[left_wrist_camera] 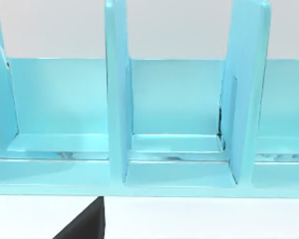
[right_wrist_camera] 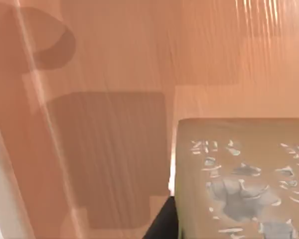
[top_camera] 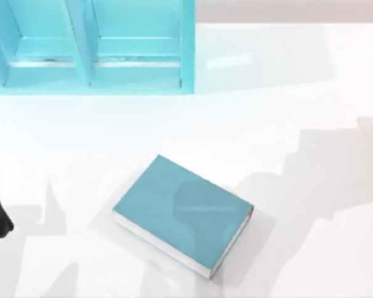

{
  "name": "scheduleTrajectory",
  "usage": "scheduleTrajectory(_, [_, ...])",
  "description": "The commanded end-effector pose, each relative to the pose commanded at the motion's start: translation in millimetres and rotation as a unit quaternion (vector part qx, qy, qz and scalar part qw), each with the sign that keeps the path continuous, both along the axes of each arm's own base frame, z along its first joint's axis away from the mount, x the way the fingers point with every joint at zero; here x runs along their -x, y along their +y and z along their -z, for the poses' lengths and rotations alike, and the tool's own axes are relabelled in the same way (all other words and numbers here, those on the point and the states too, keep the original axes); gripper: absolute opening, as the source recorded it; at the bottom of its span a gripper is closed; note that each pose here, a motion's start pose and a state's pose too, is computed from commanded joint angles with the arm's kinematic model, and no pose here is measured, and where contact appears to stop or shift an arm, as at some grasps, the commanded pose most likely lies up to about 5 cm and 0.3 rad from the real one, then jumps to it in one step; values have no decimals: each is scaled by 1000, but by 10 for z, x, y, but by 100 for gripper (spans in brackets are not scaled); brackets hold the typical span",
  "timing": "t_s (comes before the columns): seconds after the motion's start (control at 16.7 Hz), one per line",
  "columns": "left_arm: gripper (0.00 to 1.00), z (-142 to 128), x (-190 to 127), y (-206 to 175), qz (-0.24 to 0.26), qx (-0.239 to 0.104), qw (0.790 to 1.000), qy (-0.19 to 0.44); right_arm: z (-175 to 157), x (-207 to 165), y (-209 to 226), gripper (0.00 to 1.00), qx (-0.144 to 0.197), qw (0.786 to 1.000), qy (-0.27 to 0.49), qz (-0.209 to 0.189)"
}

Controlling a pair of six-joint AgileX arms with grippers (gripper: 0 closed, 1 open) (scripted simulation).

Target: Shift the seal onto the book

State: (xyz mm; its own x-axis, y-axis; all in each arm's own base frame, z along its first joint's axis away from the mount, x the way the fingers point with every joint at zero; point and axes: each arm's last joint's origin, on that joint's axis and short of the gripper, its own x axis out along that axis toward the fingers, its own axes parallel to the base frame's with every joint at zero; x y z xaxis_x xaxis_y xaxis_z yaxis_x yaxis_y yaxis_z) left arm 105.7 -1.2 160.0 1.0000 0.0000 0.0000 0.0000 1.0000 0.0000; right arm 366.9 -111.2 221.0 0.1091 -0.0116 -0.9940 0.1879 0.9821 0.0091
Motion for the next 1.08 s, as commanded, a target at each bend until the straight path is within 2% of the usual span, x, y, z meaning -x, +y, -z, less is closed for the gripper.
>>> scheduleTrajectory(0.18, [100,0,0,0,0,0,1000,0,-356,23,500,0,-5,1000,16,-20])
scheduleTrajectory(0.42, [100,0,0,0,0,0,1000,0,-675,242,1065,0,-1,996,45,-77])
scheduleTrajectory(0.54, [100,0,0,0,0,0,1000,0,-720,296,1148,0,2,995,51,-90])
scheduleTrajectory(0.9, [100,0,0,0,0,0,1000,0,-692,258,1183,0,0,995,53,-87])
scheduleTrajectory(1.08, [100,0,0,0,0,0,1000,0,-607,106,1538,0,1,995,56,-88])
